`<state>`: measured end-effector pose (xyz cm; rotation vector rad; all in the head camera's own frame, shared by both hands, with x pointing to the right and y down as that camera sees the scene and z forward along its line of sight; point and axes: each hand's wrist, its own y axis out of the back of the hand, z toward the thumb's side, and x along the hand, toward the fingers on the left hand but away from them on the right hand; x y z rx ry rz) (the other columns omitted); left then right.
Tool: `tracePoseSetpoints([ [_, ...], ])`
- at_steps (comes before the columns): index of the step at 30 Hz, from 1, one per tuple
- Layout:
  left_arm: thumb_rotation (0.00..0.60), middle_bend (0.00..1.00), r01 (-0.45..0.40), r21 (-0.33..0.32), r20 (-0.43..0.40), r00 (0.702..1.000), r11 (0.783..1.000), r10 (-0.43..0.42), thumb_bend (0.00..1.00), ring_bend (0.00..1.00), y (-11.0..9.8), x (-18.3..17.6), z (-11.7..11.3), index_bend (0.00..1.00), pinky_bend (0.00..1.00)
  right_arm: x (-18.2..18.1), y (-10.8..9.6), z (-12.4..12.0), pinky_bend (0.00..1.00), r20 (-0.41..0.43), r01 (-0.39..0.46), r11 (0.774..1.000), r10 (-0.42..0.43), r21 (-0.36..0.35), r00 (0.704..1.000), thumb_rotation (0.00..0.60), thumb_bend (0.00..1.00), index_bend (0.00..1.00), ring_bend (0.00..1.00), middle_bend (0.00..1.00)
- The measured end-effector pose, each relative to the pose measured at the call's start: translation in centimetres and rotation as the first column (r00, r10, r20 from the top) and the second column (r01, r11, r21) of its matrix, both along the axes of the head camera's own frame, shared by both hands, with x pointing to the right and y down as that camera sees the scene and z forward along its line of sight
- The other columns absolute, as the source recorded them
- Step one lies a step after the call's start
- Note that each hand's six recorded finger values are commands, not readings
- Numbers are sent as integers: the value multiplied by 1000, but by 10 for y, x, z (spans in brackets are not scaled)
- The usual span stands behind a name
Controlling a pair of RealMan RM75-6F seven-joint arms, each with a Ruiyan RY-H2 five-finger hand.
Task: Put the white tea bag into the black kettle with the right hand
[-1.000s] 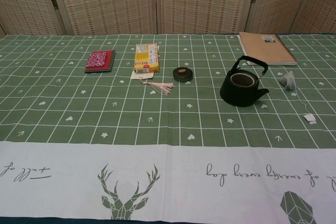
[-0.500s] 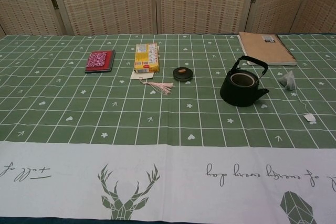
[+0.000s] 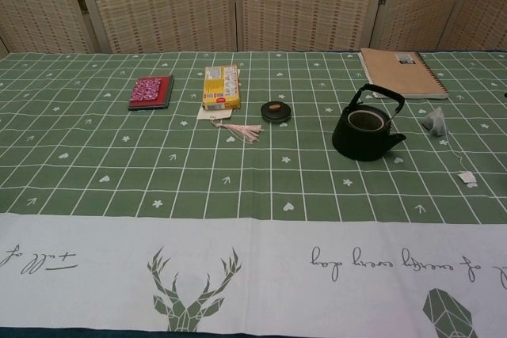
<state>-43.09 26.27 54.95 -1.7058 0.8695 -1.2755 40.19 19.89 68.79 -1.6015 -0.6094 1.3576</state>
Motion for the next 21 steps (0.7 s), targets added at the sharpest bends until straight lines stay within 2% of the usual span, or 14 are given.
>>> tracePoseSetpoints([
  [4, 600, 0, 0, -10, 2, 1000, 1000, 0, 282, 34, -1, 0, 2, 0, 35, -3, -5, 12, 0, -16, 1, 1000, -1, -20, 1000, 600, 288, 475, 0, 0],
  [10, 600, 0, 8, -13, -2, 1000, 1000, -8, 282, 34, -3, -3, 3, 0, 35, -22, -20, 27, 0, -33, 52, 998, -54, -47, 998, 600, 359, 496, 0, 0],
  [14, 600, 0, 15, -12, -4, 1000, 1000, -15, 282, 34, -5, -5, 3, 0, 33, -31, -30, 30, 0, -53, 94, 993, -98, -67, 994, 600, 395, 517, 0, 0],
  [21, 600, 0, 12, -10, 0, 1000, 1000, -12, 282, 34, -5, -5, 3, 0, 35, -43, -37, 26, 0, -96, 132, 985, -142, -108, 985, 600, 397, 506, 0, 0],
])
